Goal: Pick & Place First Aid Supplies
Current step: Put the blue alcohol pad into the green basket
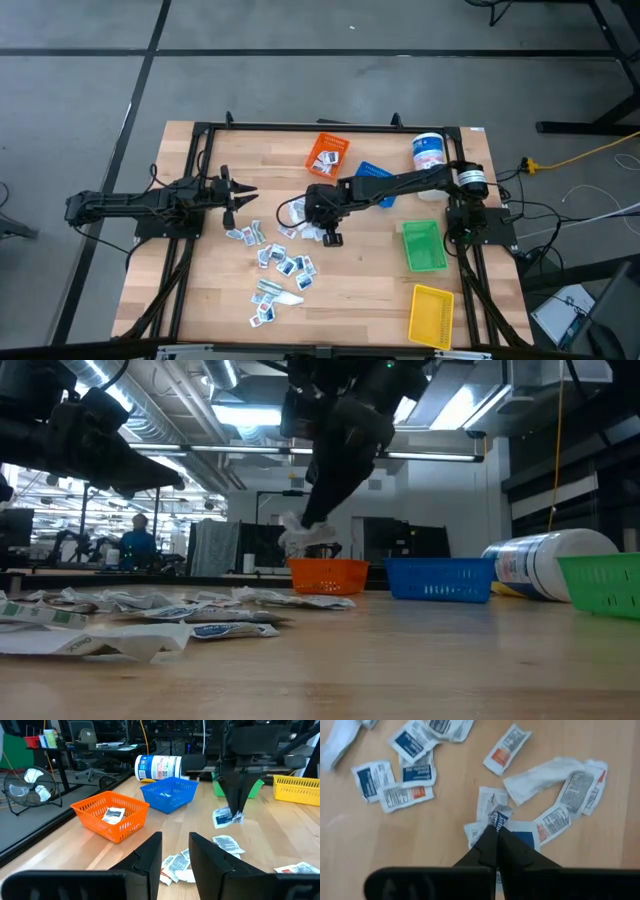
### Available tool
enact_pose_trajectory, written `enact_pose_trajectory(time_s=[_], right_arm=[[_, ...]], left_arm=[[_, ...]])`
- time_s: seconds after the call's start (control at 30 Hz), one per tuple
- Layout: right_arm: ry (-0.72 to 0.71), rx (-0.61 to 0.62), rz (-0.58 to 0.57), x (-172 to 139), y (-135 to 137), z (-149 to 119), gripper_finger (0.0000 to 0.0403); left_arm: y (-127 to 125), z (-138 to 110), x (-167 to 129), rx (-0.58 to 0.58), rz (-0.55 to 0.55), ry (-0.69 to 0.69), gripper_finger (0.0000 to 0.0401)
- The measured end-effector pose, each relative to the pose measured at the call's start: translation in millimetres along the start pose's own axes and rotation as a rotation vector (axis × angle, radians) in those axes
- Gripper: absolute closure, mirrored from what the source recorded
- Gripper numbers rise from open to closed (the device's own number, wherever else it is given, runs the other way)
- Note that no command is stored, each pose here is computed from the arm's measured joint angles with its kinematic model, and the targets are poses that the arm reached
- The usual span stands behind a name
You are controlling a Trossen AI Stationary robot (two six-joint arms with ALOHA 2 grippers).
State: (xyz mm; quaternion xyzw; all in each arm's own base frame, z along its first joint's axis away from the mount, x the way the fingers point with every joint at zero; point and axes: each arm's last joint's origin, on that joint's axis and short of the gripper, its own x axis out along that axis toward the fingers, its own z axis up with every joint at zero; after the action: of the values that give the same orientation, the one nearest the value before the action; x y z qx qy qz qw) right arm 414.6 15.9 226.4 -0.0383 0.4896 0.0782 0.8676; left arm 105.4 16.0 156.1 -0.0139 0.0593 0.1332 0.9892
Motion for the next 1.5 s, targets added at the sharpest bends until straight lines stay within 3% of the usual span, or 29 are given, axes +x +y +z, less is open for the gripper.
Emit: enact_pose_trajectory(time_s=[0.27, 0.57, 0.87, 1.1, 1.33, 1.5], right_arm=[[0.002, 0.055, 0.030, -3, 23, 1, 0.0376], [0.046, 0.128, 0.072, 36, 58, -43, 0.0396], [0.069, 0.104, 0.103, 45, 84, -57, 0.0372], [0.081, 0.194, 0.141, 54, 86, -73, 0.0370], [0.094, 0.264, 0.147, 43, 86, -81, 0.0396], [0.066, 0.264, 0.111, 12, 88, -76, 0.0391]], left_arm=[[0, 0, 0, 0.000, 0.000, -0.001, 0.0310], [0, 0, 0, 0.000, -0.001, 0.000, 0.0309], [0, 0, 0, 0.000, -0.001, 0.000, 0.0308], [0, 0, 0, 0.000, -0.001, 0.000, 0.0309], [0, 0, 0, 0.000, -0.001, 0.000, 0.0310], [0, 0, 0, 0.000, -0.001, -0.001, 0.0308]])
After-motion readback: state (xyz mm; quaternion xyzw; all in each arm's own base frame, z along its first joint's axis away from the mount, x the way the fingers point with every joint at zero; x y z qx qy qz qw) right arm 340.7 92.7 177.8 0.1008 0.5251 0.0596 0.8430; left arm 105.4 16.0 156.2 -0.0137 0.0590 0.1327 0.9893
